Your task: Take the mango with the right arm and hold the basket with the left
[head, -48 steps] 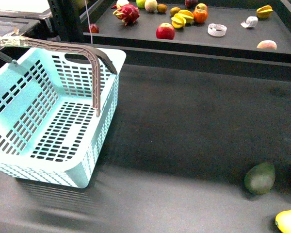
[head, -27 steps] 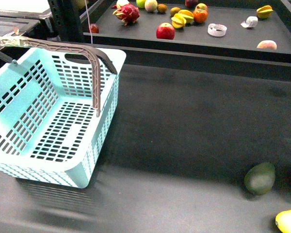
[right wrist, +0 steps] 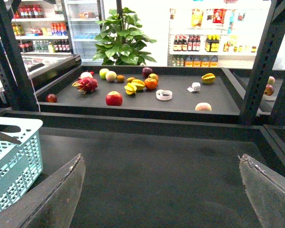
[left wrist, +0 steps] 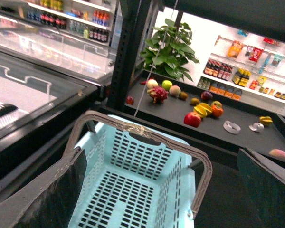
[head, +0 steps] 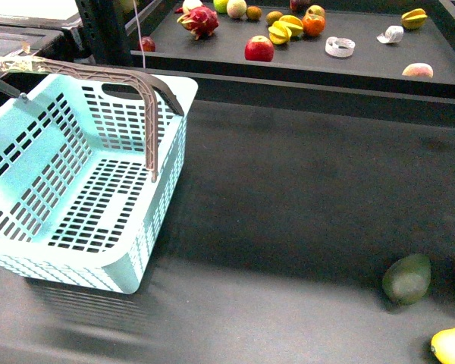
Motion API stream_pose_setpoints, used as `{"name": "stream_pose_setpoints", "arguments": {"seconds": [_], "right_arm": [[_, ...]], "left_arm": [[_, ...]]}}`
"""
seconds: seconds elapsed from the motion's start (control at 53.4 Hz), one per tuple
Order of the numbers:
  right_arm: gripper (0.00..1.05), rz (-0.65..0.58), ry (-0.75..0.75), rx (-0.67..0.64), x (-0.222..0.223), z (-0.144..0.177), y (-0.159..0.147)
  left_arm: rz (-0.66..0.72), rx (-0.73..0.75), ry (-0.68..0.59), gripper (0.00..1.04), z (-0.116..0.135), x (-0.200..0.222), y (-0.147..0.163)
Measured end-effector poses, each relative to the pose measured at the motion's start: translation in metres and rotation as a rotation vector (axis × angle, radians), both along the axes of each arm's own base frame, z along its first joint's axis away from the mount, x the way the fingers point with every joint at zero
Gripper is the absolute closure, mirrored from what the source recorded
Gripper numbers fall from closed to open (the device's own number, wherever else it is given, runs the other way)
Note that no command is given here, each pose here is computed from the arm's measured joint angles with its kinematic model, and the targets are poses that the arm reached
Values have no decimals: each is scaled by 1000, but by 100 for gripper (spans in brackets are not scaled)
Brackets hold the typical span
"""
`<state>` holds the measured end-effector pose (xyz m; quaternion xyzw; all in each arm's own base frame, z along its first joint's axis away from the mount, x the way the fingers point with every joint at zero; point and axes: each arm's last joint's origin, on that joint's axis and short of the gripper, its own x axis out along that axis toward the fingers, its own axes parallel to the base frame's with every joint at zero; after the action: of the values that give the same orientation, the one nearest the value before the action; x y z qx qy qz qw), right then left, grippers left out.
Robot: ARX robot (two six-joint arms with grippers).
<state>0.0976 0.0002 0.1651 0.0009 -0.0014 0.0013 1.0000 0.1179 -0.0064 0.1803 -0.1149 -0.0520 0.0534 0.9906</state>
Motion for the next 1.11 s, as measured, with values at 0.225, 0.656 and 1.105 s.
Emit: {"name": "stream_pose_setpoints", "arguments": {"seconds": [0.225, 0.656, 1.105], "right_arm": [[8, 0, 0, 0, 0, 0, 0], [8, 0, 0, 0, 0, 0, 0], [8, 0, 0, 0, 0, 0, 0]], "left_arm": [[4, -111, 193, 6, -23, 51, -1], [-35, -291, 355, 6, -47, 151, -15], [-54, -439, 404, 6, -72, 237, -40]]}}
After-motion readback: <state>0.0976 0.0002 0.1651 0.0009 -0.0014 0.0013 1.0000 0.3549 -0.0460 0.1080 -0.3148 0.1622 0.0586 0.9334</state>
